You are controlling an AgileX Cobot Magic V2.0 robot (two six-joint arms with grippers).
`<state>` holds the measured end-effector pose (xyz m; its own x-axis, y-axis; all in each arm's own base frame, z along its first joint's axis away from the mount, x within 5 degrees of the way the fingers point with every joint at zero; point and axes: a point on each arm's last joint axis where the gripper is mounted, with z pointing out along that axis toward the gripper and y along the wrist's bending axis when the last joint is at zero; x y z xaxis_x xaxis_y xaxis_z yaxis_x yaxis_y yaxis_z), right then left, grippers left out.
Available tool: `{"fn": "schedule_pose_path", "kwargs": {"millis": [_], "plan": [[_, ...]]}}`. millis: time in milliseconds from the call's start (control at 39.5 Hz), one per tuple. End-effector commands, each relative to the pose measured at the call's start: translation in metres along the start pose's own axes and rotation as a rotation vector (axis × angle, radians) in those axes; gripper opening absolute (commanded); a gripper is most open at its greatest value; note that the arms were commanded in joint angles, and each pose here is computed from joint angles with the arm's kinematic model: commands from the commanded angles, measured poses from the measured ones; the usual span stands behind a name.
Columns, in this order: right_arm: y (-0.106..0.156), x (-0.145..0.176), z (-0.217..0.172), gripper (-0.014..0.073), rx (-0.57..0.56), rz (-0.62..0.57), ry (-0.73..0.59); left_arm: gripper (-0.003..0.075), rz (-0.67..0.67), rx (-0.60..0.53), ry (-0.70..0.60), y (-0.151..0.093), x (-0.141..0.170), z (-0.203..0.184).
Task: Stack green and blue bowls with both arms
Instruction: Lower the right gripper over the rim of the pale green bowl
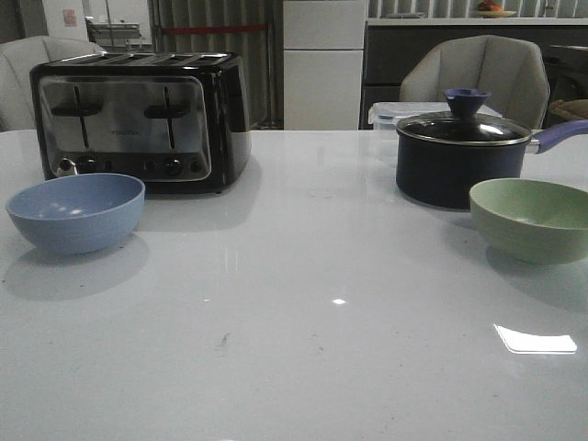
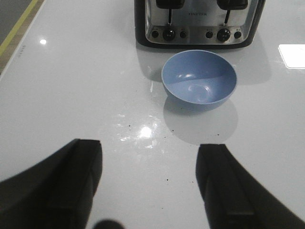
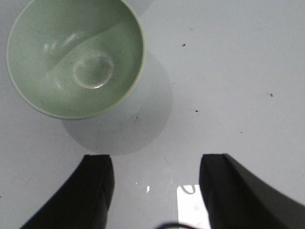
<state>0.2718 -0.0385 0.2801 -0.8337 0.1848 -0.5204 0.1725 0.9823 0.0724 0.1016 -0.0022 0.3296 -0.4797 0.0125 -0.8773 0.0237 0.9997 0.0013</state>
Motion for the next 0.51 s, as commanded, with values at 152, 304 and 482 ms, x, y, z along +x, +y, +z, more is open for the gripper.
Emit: {"fn": "schedule_pose_path", "kwargs": {"millis": [152,304,482], "plan": [[0.002,-0.053,0.034,0.0505,-0.039,-0.027,-0.009,0.0490,-0.013,0.006,-0.096,0.000,-0.015,-0.004],[0.002,-0.070,0.062,0.0505,-0.045,-0.019,0.023,0.0490,-0.013,0.006,-0.096,0.000,-0.015,-0.004],[0.001,-0.082,0.089,0.0505,-0.044,-0.017,0.050,0.0490,-0.013,0.006,-0.096,0.000,-0.015,-0.004]]}}
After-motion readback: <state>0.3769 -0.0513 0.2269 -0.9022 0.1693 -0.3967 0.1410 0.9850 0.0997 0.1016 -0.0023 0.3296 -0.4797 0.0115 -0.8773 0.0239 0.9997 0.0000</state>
